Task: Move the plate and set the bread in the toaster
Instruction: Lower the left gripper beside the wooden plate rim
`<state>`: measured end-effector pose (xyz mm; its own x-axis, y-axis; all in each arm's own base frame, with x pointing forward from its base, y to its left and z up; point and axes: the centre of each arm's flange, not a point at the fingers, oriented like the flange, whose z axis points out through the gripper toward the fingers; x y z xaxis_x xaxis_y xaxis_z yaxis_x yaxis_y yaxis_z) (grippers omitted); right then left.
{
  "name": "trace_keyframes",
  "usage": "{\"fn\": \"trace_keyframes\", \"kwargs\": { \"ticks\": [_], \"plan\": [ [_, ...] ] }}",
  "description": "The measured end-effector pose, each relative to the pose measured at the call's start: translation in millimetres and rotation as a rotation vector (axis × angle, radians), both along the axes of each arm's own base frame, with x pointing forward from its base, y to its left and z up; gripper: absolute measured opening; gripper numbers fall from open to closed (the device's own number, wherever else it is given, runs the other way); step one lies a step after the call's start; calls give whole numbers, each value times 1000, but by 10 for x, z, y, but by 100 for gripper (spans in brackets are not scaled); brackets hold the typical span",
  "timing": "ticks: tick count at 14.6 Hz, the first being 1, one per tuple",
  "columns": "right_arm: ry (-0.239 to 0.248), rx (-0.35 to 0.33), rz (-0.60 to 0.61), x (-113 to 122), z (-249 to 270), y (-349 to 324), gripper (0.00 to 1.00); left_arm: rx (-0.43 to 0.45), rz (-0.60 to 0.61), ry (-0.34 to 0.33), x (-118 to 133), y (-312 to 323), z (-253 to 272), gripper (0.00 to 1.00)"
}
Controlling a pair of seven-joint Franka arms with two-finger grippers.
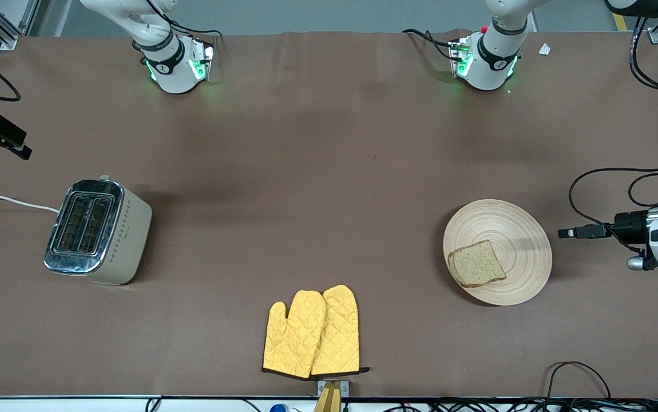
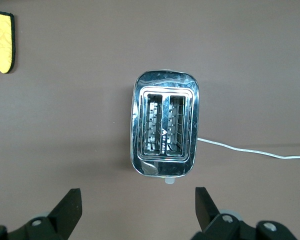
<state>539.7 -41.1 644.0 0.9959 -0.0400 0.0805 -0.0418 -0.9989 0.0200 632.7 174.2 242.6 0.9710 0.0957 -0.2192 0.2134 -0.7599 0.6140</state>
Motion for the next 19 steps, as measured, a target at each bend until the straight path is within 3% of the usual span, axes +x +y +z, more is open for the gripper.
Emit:
{"fn": "trace_keyframes", "kwargs": {
  "ticks": [7, 9, 12, 13, 14, 16, 19],
  "plan": [
    [0, 0, 0, 0, 0, 0, 100, -36, 103, 4, 15, 91, -513, 93],
    [0, 0, 0, 0, 0, 0, 100, -24, 117, -13, 31, 136, -587, 81],
    [0, 0, 0, 0, -1, 0, 100, -27, 122, -22, 47, 125, -643, 78],
    [0, 0, 0, 0, -1, 0, 100, -32, 121, -22, 51, 106, -655, 71],
    [0, 0, 0, 0, -1, 0, 100, -36, 120, -20, 54, 84, -675, 71],
    [0, 0, 0, 0, -1, 0, 100, -46, 119, -15, 54, 44, -736, 59],
    [0, 0, 0, 0, -1, 0, 100, -59, 125, -17, 66, -3, -799, 54]
  ]
}}
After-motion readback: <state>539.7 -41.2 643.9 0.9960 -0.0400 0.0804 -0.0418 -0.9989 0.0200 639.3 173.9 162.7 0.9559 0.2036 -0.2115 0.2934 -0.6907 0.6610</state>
